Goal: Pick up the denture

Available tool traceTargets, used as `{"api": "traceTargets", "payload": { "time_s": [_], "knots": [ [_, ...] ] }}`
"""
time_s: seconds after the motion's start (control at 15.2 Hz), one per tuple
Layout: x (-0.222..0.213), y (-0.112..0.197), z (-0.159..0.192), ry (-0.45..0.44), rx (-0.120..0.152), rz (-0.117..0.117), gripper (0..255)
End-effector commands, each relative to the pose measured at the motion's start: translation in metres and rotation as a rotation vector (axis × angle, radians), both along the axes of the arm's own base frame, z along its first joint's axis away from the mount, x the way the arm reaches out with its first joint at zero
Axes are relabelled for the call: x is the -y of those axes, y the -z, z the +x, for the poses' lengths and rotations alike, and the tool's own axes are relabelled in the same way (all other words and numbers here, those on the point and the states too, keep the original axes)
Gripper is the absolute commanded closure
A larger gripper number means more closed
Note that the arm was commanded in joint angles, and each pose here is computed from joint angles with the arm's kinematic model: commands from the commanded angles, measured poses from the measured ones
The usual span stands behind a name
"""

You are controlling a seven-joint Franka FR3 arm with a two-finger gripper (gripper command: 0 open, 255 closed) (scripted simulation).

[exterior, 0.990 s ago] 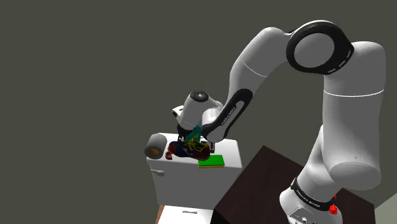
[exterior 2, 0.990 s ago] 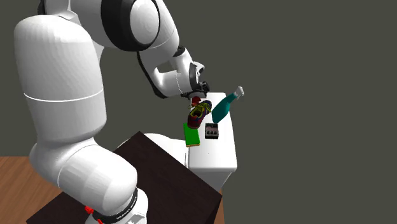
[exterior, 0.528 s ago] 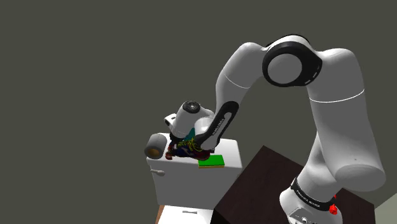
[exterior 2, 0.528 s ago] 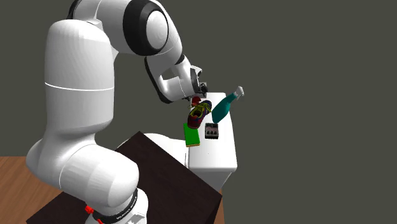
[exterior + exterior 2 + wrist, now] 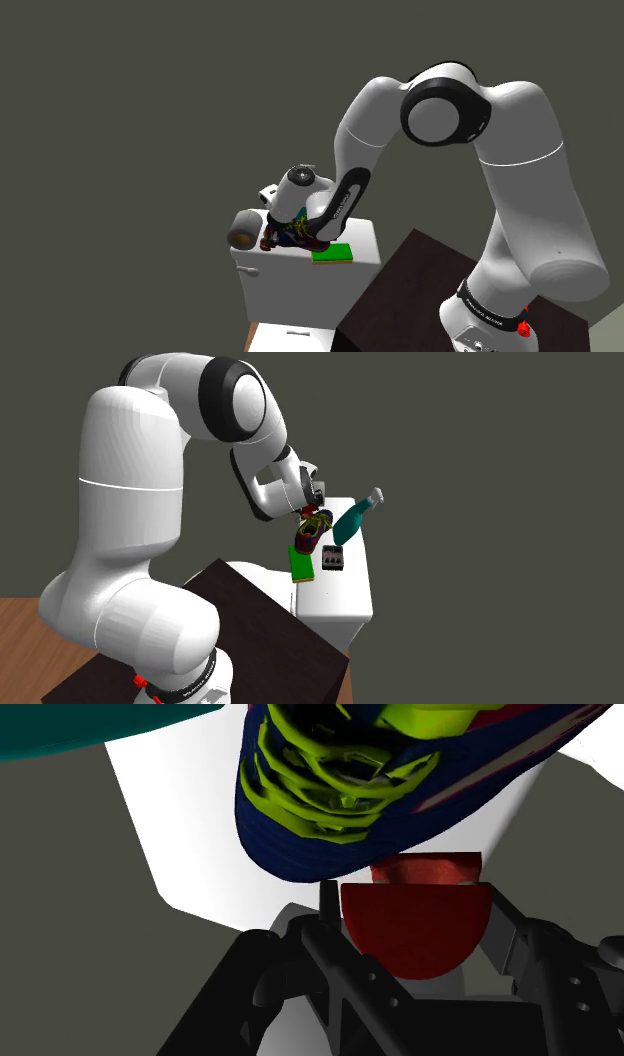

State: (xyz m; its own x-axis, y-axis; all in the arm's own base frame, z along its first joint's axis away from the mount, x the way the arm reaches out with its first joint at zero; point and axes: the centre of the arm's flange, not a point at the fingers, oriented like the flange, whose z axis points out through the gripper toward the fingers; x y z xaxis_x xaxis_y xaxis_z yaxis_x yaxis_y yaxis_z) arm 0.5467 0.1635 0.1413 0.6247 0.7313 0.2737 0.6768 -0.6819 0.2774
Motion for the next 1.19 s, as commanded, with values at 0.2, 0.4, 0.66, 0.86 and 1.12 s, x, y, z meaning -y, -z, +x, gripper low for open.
{"api": "traceTargets", "payload": {
  "time_s": [0.2, 0.4, 0.66, 0.86, 1.12],
  "knots": [
    [0.0, 0.002, -0.001, 0.0, -0.003, -0.001, 255],
    [0.0, 0.002, 0.0, 0.0, -0.003, -0.001, 255],
    [0.0, -0.019, 0.0, 0.0, -0.003, -0.001, 255],
    [0.0, -0.035, 0.0, 0.0, -0.003, -0.001, 255],
    [0.0, -0.056, 0.0, 0.0, -0.003, -0.001, 255]
  ]
}}
